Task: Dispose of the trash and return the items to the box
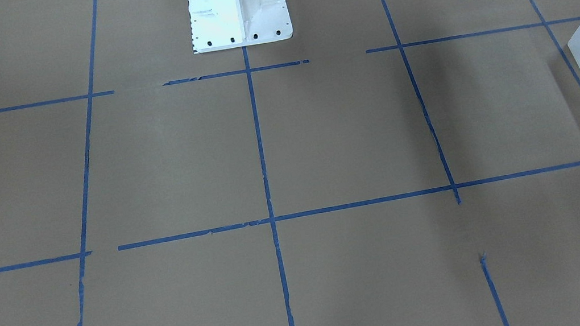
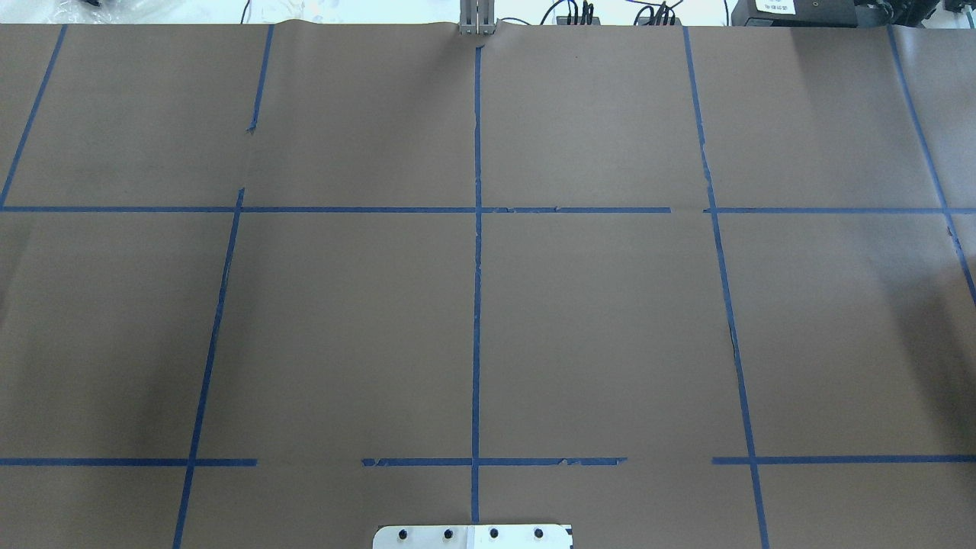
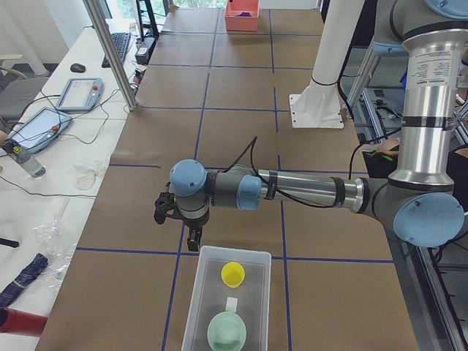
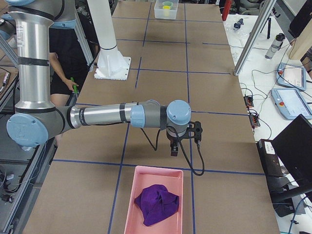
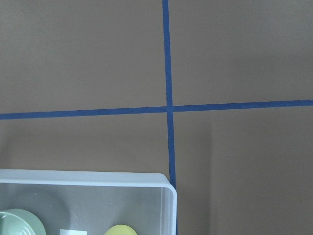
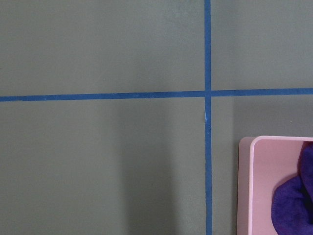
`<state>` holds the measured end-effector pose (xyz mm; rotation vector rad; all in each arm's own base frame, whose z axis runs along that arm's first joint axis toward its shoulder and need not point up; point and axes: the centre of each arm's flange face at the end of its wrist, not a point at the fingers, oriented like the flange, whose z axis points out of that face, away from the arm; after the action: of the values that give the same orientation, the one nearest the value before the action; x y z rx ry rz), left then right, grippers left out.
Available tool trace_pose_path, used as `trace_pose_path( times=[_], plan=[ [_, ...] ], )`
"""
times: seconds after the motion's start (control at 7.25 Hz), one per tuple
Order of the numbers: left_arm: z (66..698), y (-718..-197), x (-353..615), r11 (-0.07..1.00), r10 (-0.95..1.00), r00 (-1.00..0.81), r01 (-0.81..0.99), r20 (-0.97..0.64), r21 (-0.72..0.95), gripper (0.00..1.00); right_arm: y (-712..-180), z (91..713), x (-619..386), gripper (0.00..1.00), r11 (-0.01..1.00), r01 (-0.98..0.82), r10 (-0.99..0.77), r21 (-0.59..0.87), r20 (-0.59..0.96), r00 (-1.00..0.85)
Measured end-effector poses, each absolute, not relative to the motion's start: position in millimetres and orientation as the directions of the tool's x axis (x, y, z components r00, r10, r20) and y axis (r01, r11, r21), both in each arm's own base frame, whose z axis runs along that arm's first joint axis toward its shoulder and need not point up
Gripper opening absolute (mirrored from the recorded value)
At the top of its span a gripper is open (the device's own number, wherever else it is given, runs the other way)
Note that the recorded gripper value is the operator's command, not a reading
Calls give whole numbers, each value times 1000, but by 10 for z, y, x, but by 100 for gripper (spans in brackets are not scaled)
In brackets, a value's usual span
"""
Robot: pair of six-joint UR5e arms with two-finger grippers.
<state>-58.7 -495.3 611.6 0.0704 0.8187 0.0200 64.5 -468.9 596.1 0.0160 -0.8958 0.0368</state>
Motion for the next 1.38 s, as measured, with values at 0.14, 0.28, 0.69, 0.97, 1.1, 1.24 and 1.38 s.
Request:
trace_pose_path(
  times=[0.14, 0.28, 0.69, 0.97, 1.1, 1.24, 1.38],
  plan=[
    [6107, -4954, -584, 998, 43, 680, 11, -732, 69, 100, -4690, 6053, 645, 100, 999, -35, 33, -14, 780, 624],
    [6099, -4955, -584, 997, 43, 680, 12, -732, 70, 100, -4697, 6133, 647, 100, 999, -33, 41, -27, 779, 625],
    [6086, -4957, -584, 997, 46, 679, 12, -732, 74, 100, -4722, 6197, 660, 100, 999, -33, 49, -36, 768, 639],
    [6092, -4957, -584, 997, 46, 679, 12, -732, 74, 100, -4735, 6187, 662, 100, 999, -34, 47, -34, 767, 640],
    [6095, -4958, -584, 997, 46, 679, 12, -732, 74, 100, -4737, 6180, 662, 100, 999, -34, 47, -33, 767, 640],
    [6098, -4958, -584, 997, 45, 679, 13, -732, 73, 100, -4739, 6173, 662, 100, 999, -34, 46, -32, 767, 640],
    [6096, -4960, -584, 997, 45, 679, 13, -732, 74, 100, -4739, 6172, 661, 100, 999, -35, 47, -32, 767, 640]
  ],
)
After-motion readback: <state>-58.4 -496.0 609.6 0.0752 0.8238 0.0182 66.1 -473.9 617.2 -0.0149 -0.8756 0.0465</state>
